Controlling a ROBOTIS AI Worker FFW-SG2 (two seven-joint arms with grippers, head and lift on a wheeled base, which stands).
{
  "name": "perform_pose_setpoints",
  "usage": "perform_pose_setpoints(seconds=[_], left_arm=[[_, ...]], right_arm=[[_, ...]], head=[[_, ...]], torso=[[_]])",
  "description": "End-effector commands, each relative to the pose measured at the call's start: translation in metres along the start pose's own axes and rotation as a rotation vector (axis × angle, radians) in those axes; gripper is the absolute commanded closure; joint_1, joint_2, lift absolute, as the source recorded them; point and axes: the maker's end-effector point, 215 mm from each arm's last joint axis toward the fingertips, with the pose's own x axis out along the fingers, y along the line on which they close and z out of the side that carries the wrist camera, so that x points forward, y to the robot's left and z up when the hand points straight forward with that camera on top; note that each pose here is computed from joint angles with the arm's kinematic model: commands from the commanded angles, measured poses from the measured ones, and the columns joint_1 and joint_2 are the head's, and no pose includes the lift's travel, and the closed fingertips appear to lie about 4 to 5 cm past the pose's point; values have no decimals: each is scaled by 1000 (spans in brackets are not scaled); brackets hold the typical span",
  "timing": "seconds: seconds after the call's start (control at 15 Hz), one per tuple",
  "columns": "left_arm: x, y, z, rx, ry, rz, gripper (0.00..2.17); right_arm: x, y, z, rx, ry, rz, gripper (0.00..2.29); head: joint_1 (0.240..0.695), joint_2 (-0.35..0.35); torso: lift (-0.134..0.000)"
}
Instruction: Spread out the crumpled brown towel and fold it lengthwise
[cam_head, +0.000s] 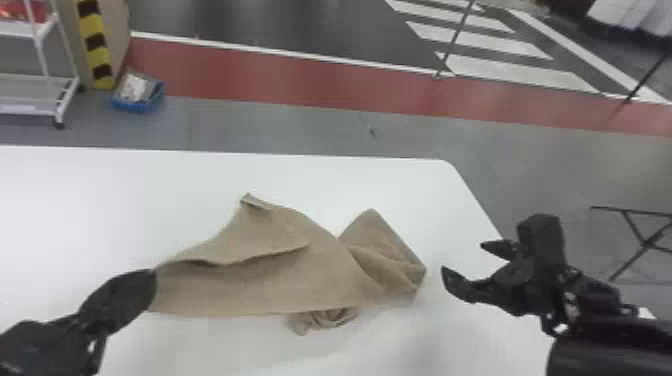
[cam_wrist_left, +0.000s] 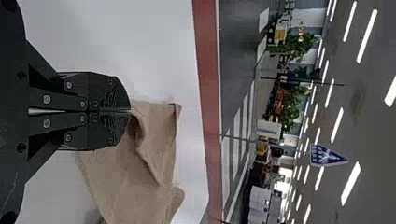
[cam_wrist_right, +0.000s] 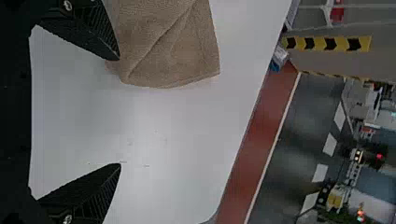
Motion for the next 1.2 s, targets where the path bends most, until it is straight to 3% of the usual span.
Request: perform_pose_setpoints(seconds=[0.0,0.13,0.27,0.47,0.67,0.8,0.93,1.0,1.07,1.13], left_arm=[[-11,27,28,0,-7,56,1713],[-16,46,24,-24,35,92,1713],[-13,51,28,-17,32,101,1713],[-7,51,23,-24,40,96,1713],[-7,49,21,-26,48,92,1713],[-8,48,20,-26,50,93,1713],[-10,51,20,-29,48,96,1713],[-10,52,21,-28,45,98,1713],[-12,56,21,-28,45,105,1713],[-15,65,22,-28,44,123,1713]], right_arm=[[24,36,24,-407,-5,97,73],[36,63,10,-614,86,189,83],[34,96,-3,-714,139,329,130],[28,131,-3,-749,131,421,164],[37,151,-5,-742,124,449,313],[48,156,-6,-731,125,451,707],[55,158,-1,-719,104,433,1477],[55,157,3,-707,87,430,1659],[52,153,12,-693,51,426,1703],[47,137,28,-656,3,402,2007]], head=[[695,-350],[695,-318],[695,-264],[695,-208],[695,-183],[695,-169],[695,-153],[695,-150],[695,-146],[695,-137]], torso=[[-124],[-124],[-124],[-124],[-124],[-124],[-124],[-124],[-124],[-124]])
